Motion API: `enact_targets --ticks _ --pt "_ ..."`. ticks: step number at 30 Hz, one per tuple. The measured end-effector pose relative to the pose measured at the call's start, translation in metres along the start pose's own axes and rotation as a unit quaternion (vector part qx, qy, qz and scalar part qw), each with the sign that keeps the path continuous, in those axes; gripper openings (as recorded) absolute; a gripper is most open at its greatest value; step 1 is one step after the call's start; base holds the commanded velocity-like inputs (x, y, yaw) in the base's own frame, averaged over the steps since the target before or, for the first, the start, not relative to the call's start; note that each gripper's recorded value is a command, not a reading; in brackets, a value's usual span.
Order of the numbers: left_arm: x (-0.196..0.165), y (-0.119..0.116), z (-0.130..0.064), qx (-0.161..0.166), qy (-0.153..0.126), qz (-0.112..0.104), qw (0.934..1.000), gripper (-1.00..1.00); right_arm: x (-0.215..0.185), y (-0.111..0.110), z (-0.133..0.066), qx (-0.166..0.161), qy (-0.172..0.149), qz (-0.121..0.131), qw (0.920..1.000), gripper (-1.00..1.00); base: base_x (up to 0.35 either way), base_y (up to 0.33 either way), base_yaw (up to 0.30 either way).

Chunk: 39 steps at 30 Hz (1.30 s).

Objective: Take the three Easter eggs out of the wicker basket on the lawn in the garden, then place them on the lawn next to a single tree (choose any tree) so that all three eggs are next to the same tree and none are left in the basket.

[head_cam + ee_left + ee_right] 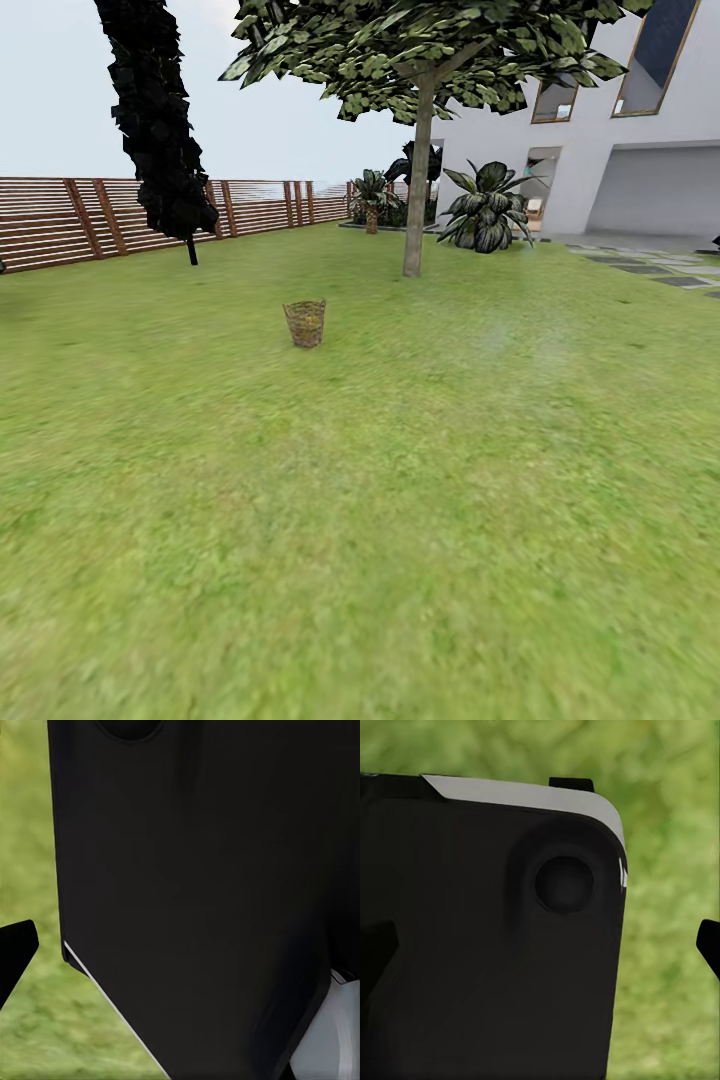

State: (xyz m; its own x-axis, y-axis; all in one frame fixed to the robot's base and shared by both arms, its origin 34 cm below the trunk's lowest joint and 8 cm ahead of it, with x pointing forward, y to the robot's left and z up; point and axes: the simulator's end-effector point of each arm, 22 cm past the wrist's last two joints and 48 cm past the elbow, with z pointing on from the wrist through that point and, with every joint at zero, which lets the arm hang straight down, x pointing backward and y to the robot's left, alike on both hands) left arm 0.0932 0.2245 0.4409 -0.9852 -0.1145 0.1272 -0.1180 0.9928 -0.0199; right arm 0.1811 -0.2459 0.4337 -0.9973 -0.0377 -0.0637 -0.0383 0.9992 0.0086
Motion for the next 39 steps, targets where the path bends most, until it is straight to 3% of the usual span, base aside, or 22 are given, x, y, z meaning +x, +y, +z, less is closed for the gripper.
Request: enact_targets --ticks 11,18,26,39 --pt "-0.001 0.001 0.0 0.0 -0.001 0.001 1.0 1.0 -0.018 -0.004 0.002 0.005 -0.007 -0.004 1.0 1.0 0.0 0.0 0.066" --pt "-0.003 0.003 0.0 -0.001 -0.003 0.001 1.0 1.0 -0.06 -0.008 0.004 0.01 0.006 -0.005 0.9999 1.0 0.0 0.0 0.27" --pt "-0.001 0.004 0.0 -0.002 -0.001 0.001 1.0 1.0 -0.091 -0.011 0.004 0.013 -0.024 0.002 0.9996 1.0 0.005 0.0 0.188" --pt "-0.001 0.006 0.0 -0.003 -0.001 -0.001 1.0 1.0 -0.093 -0.01 0.004 0.012 -0.035 0.001 0.9993 1.0 0.312 0.0 0.003"
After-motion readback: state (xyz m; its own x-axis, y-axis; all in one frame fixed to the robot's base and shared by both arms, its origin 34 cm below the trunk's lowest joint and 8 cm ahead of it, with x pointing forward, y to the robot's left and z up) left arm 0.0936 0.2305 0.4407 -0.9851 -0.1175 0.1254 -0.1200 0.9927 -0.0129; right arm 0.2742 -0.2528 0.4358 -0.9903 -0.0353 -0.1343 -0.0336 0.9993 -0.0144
